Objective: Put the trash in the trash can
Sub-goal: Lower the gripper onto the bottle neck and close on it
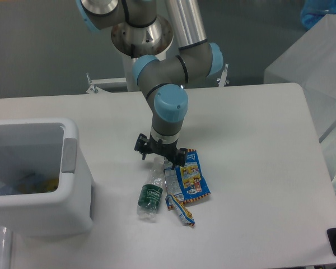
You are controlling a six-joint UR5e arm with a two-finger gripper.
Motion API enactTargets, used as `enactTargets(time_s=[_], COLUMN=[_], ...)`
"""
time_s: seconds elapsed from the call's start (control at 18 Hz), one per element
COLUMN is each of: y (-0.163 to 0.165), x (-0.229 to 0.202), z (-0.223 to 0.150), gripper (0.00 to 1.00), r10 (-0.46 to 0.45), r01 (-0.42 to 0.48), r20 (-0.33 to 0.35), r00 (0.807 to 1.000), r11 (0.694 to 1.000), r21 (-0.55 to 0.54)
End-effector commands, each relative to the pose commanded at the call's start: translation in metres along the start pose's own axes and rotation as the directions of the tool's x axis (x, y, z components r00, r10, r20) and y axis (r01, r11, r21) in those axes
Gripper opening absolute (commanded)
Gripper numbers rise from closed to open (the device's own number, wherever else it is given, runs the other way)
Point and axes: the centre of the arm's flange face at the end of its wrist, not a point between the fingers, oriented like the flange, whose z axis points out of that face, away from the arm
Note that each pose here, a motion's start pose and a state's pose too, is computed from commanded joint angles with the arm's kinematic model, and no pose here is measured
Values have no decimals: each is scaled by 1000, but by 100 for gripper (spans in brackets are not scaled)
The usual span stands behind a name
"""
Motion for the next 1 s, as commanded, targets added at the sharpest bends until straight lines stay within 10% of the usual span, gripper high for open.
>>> enactTargets(time_s=[1.0], y=[1], x=[1], z=[-1], gripper=[45], r10=[6], r01=[-6], r20=[16], r00=[1000], r11=[1000], r21=[-14])
